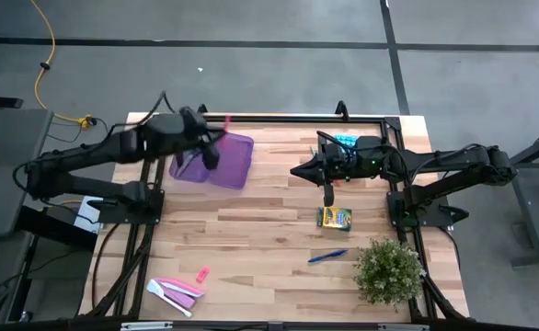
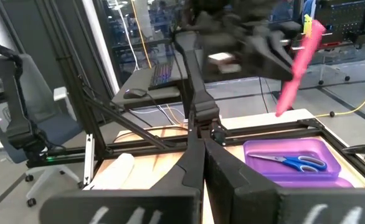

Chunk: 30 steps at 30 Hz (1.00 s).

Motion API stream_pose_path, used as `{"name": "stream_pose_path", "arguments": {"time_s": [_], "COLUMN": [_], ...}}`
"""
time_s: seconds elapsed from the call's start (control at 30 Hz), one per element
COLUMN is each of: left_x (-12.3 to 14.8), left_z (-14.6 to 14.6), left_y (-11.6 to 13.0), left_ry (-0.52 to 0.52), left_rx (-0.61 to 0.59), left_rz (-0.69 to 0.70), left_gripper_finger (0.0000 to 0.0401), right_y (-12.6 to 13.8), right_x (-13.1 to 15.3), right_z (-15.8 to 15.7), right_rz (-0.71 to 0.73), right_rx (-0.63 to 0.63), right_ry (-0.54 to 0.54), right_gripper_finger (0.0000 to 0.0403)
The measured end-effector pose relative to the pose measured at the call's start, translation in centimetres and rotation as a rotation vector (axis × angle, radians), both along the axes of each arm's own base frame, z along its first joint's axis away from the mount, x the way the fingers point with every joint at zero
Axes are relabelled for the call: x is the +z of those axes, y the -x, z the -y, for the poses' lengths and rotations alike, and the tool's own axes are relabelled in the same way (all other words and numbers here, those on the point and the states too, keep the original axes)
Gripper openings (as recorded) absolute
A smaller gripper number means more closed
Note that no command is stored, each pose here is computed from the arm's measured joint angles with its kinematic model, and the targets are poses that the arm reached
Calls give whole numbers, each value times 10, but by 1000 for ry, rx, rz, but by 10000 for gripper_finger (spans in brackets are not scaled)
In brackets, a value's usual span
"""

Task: Pack school essentials
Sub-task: Put the pink pen into the purple supply box

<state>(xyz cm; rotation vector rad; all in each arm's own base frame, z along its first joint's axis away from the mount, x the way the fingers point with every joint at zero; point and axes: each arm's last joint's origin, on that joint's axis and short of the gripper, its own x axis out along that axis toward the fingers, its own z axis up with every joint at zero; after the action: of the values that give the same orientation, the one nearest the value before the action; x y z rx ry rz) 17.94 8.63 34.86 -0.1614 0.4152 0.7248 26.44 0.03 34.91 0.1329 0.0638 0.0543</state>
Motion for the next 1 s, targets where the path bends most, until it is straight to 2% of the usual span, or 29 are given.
{"name": "stream_pose_path", "arguments": {"time_s": [0.17, 0.37, 0.53, 0.73, 1.0], "left_x": [-27, -82, -130, -168, -181], "left_z": [-33, -59, -66, -68, -70], "left_y": [24, 32, 36, 39, 35], "left_ry": [125, 293, 433, 550, 620], "left_rx": [212, 300, 349, 363, 335], "left_rz": [-289, -473, -589, -626, -633], "left_gripper_finger": [12, 12, 12, 12, 12], "right_y": [0, 0, 0, 0, 0], "right_x": [0, -1, -1, -1, -1], "right_z": [0, 0, 0, 0, 0], "right_rz": [-4, -15, -15, -15, -15], "right_rx": [-6, -9, -9, -10, -10], "right_ry": [1, 1, 1, 0, -2], "right_gripper_finger": [0, 0, 0, 0, 0]}}
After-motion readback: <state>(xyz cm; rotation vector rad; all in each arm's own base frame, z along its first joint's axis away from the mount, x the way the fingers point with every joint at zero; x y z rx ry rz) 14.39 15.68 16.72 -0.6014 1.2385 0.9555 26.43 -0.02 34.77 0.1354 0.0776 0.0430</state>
